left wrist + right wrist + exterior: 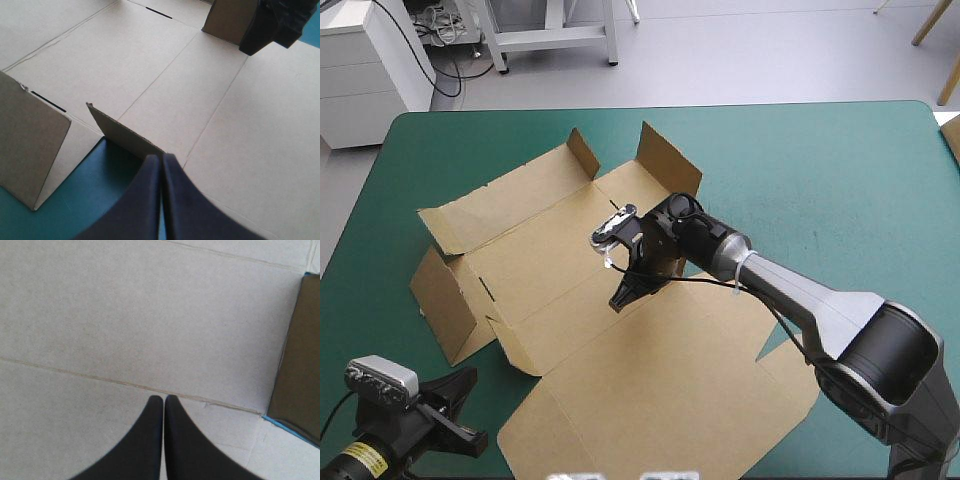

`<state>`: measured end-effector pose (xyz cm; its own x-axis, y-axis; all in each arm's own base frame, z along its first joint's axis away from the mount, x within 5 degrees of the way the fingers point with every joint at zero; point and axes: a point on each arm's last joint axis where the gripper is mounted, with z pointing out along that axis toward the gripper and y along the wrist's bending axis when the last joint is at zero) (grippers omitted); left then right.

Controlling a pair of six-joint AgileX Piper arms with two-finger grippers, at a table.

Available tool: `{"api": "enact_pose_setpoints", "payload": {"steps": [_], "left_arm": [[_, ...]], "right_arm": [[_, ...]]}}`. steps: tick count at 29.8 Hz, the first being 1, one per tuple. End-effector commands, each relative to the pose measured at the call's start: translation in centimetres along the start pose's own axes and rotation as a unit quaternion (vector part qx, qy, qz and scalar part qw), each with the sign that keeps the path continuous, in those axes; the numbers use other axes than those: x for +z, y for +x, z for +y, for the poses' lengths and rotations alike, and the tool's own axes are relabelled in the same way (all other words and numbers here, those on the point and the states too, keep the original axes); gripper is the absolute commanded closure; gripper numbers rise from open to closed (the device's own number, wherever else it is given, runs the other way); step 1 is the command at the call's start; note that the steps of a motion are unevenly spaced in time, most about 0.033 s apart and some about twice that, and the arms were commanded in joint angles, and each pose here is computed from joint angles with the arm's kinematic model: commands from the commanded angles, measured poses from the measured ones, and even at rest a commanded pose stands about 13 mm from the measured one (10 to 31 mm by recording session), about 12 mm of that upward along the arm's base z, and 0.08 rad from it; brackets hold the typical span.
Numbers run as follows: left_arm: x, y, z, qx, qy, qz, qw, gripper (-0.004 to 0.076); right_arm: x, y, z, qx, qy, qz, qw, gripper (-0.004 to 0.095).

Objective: Fold the box

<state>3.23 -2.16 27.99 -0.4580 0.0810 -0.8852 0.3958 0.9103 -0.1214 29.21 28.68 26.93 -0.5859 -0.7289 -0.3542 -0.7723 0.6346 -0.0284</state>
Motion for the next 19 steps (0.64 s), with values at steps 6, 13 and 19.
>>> {"api": "enact_pose_setpoints", "payload": {"steps": [6, 13, 19], "left_arm": [[-0.3, -1.2, -0.2, -0.006, 0.007, -0.04, 0.999, 0.0731], [-0.3, -1.2, -0.2, -0.009, 0.01, -0.04, 0.999, 0.0731], [-0.3, -1.2, -0.2, -0.005, 0.01, -0.04, 0.999, 0.0731]], "right_arm": [[-3.1, -0.8, 0.0, -0.004, 0.005, -0.051, 0.999, 0.091], [-3.1, -0.5, -0.2, -0.014, 0.021, -0.037, 0.999, 0.091], [-5.2, -0.6, -0.8, -0.023, 0.05, -0.008, 0.998, 0.091]]}}
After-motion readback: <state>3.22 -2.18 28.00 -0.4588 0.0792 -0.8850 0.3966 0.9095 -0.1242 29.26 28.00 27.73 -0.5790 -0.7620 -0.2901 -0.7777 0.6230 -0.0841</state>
